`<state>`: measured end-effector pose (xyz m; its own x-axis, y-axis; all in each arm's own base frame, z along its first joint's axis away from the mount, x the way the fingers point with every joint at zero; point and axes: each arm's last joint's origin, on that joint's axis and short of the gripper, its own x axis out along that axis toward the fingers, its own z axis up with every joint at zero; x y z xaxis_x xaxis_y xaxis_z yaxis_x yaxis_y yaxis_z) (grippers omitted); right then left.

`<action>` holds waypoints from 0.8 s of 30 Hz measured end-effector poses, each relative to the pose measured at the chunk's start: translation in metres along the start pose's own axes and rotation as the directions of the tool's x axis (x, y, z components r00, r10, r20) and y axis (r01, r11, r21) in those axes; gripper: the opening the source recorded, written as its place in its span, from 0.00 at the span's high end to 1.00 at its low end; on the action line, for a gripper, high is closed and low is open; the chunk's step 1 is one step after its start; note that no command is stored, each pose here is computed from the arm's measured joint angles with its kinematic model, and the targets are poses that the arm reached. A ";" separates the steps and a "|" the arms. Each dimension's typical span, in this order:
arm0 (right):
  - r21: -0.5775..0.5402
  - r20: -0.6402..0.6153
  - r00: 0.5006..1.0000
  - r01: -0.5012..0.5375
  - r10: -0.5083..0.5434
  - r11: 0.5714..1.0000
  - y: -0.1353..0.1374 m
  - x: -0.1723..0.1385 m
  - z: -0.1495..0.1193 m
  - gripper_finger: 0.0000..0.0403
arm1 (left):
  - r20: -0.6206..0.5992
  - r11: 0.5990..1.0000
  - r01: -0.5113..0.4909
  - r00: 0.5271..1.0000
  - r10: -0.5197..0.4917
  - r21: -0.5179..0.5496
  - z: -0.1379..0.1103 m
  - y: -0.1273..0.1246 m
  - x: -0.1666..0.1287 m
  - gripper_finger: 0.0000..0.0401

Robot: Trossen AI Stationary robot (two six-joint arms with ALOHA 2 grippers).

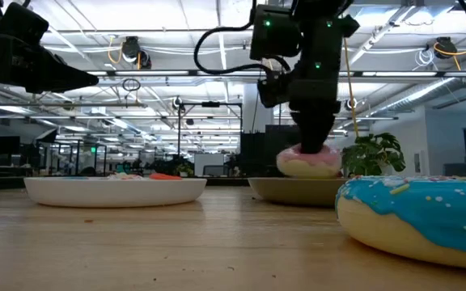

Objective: Pick & Place donuts
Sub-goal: Put the big pink donut on the gray plate

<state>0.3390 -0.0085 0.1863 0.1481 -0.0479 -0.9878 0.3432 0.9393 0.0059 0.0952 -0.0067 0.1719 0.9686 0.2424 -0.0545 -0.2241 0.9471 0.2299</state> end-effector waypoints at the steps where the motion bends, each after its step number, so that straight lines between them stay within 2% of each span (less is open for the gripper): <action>1: 0.019 -0.001 1.000 -0.015 0.015 1.000 -0.002 0.002 0.000 0.98 | 0.000 1.000 0.000 1.000 0.000 0.000 0.000 0.000 0.000 0.90; 6: 0.033 0.007 0.997 -0.075 0.074 0.997 -0.005 0.013 -0.002 0.98 | 0.000 1.000 0.000 1.000 0.000 0.000 0.000 0.000 0.000 0.90; 15: 0.045 -0.037 0.999 -0.028 0.029 0.999 -0.010 0.029 -0.017 0.97 | 0.000 1.000 0.000 1.000 0.000 -0.001 0.000 0.000 0.000 0.90; 21: 0.049 -0.064 0.998 -0.020 0.023 0.999 -0.012 0.034 -0.023 0.91 | 0.005 1.000 -0.001 1.000 0.001 0.014 0.000 0.000 0.000 0.90; 24: 0.043 -0.062 0.998 -0.020 0.022 0.999 -0.010 0.034 -0.024 0.85 | 0.006 1.000 -0.001 1.000 0.001 0.018 0.000 0.000 0.000 0.90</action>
<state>0.3188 -0.0118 0.1488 0.0979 -0.0057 -0.9952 0.3795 0.9246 0.0320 0.0953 -0.0067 0.1721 0.9690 0.2424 -0.0487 -0.2235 0.9428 0.2472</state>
